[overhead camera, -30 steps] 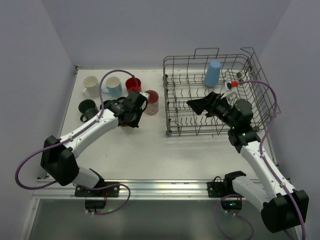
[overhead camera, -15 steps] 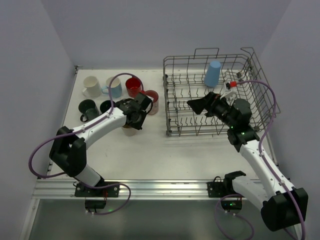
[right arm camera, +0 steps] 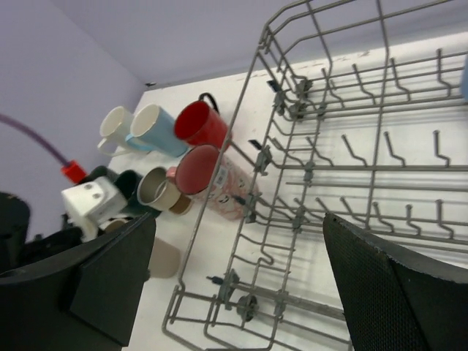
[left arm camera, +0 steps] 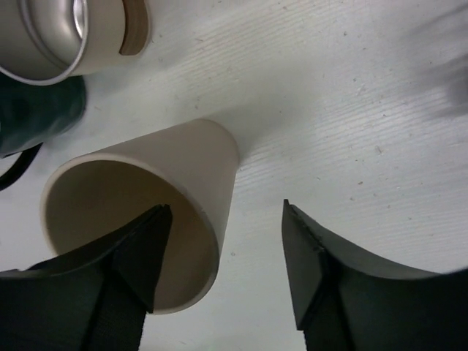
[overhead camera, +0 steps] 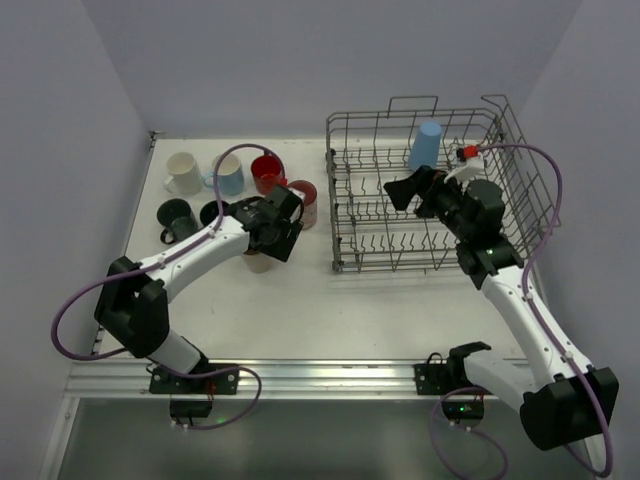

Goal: Unload the cups from the dish rack

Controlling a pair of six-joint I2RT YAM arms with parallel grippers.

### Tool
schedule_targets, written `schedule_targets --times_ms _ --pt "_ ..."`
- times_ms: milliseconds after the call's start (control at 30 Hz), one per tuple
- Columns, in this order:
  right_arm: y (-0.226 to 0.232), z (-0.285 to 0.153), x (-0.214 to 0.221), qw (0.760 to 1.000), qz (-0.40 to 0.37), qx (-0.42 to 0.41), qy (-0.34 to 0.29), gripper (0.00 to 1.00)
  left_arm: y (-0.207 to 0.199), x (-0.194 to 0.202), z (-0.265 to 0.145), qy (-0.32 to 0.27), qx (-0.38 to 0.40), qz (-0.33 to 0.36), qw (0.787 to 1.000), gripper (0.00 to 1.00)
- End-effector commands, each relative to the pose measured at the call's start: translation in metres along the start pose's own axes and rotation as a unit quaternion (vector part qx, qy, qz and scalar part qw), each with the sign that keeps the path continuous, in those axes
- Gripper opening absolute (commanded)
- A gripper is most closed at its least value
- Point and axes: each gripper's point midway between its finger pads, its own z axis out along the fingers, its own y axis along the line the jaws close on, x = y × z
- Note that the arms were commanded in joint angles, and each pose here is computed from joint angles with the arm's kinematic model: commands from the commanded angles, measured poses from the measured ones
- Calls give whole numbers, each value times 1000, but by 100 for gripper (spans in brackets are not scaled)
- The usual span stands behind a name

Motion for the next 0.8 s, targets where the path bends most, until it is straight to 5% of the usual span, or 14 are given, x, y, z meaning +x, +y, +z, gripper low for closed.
schedule_targets --times_ms 0,167,300,433,533,767 --pt "-21 6 -27 996 -57 70 -22 99 12 -27 -32 -66 -14 -12 998 71" --pt "-63 22 -52 978 -102 182 -33 99 32 -64 -92 -175 -23 -65 982 100" --pt "-81 44 -78 966 -118 225 -39 99 35 -91 -150 -297 28 -108 948 100" --pt "-116 77 -85 949 -139 281 -26 99 32 -89 -222 -444 121 -122 879 100" --pt "-151 104 -90 931 -157 329 -17 99 30 -76 -241 -499 155 -121 844 100" --pt "-207 153 -108 914 -172 368 -8 99 43 -61 -246 -528 130 -111 832 100"
